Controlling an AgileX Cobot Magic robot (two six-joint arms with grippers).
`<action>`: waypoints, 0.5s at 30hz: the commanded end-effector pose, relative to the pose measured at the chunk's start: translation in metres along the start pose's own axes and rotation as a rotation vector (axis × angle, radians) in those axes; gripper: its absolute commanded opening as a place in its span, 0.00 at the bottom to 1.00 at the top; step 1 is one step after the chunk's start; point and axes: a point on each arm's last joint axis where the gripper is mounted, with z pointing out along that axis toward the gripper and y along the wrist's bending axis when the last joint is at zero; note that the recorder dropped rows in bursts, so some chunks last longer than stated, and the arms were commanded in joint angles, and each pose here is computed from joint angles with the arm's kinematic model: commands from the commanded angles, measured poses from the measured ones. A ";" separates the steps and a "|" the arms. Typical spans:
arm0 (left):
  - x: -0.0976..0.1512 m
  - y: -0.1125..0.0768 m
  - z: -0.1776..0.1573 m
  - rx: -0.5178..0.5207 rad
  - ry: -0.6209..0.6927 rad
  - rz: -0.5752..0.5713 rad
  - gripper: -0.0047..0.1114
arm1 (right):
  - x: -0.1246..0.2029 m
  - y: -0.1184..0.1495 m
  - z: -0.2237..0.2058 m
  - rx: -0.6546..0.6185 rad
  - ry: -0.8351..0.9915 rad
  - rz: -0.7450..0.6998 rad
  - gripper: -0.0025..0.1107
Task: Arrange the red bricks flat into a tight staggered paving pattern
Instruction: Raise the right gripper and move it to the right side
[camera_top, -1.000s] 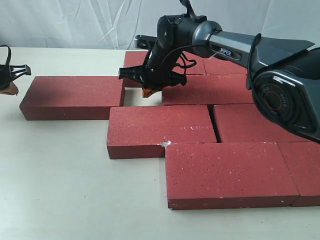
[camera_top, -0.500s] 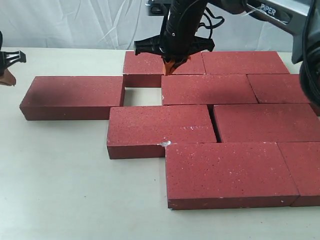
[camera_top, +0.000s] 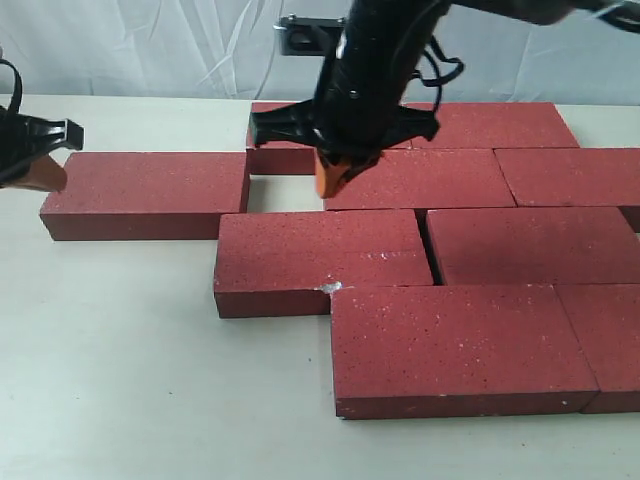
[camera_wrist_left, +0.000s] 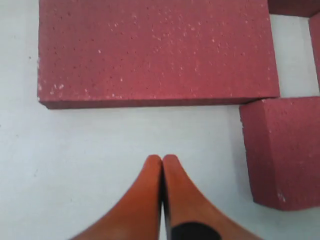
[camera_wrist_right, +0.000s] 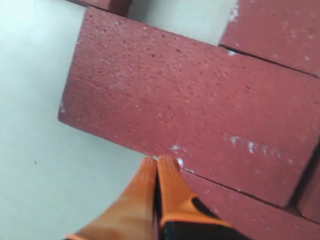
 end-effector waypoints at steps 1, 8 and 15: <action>0.031 -0.003 -0.010 0.009 0.046 0.001 0.04 | 0.043 -0.040 -0.033 0.023 -0.092 0.044 0.02; 0.054 -0.013 -0.020 0.037 0.060 0.024 0.04 | 0.128 -0.145 -0.070 0.129 -0.205 0.253 0.02; 0.056 -0.032 -0.016 0.066 0.049 0.055 0.04 | 0.143 -0.162 -0.071 0.166 -0.364 0.320 0.02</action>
